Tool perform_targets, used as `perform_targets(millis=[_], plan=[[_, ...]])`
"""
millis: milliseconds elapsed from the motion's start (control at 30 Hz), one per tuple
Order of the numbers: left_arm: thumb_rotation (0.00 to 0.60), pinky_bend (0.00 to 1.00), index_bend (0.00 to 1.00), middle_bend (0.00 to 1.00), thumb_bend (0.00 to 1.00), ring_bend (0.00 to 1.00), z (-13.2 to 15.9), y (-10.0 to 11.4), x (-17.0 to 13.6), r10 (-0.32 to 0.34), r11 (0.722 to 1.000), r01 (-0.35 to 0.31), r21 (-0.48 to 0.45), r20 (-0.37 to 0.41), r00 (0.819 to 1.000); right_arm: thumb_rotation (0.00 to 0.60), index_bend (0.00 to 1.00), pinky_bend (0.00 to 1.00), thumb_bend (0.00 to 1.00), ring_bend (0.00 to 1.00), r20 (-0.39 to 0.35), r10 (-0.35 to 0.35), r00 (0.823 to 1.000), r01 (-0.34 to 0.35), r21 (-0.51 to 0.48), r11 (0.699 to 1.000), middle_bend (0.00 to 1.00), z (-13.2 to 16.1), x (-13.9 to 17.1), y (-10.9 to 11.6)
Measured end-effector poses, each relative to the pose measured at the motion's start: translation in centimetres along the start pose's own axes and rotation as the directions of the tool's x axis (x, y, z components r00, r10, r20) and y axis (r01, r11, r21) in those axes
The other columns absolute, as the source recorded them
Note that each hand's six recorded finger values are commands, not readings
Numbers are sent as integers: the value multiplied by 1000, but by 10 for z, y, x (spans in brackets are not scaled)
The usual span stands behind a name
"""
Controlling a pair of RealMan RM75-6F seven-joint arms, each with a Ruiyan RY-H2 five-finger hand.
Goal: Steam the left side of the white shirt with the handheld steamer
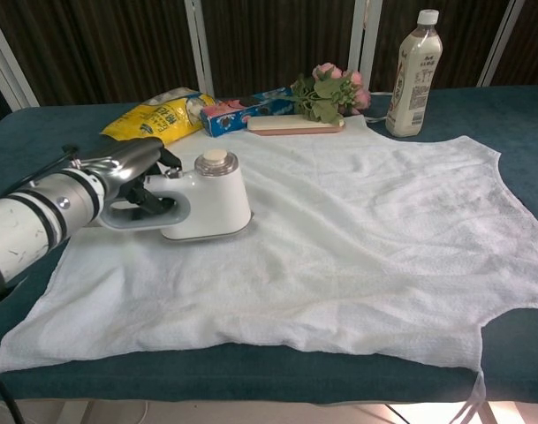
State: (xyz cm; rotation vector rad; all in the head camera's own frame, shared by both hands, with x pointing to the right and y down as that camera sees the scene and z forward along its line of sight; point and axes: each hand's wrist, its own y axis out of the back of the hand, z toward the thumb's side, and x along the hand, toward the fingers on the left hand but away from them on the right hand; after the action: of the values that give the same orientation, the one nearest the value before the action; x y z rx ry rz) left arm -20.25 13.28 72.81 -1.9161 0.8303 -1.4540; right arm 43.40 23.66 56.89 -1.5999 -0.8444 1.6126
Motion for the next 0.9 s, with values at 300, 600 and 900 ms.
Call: perform_targets(millis=[300, 600, 900], plan=[[600, 861, 983, 936, 523, 924, 8, -11, -23, 20, 998, -22, 63, 44, 999, 600, 0, 31, 309, 0, -8, -5, 1000, 5, -2, 1000, 0, 2, 2, 1], [600, 861, 983, 936, 523, 924, -31, -15, 8, 73, 991, -64, 120, -76, 994, 600, 0, 31, 309, 0, -7, -5, 1000, 5, -9, 1000, 0, -1, 2, 2], [600, 861, 983, 936, 523, 923, -66, -1, 36, 122, 989, -103, 105, -194, 973, 600, 0, 31, 309, 0, -4, -2, 1000, 2, -7, 1000, 0, -1, 1, 2]])
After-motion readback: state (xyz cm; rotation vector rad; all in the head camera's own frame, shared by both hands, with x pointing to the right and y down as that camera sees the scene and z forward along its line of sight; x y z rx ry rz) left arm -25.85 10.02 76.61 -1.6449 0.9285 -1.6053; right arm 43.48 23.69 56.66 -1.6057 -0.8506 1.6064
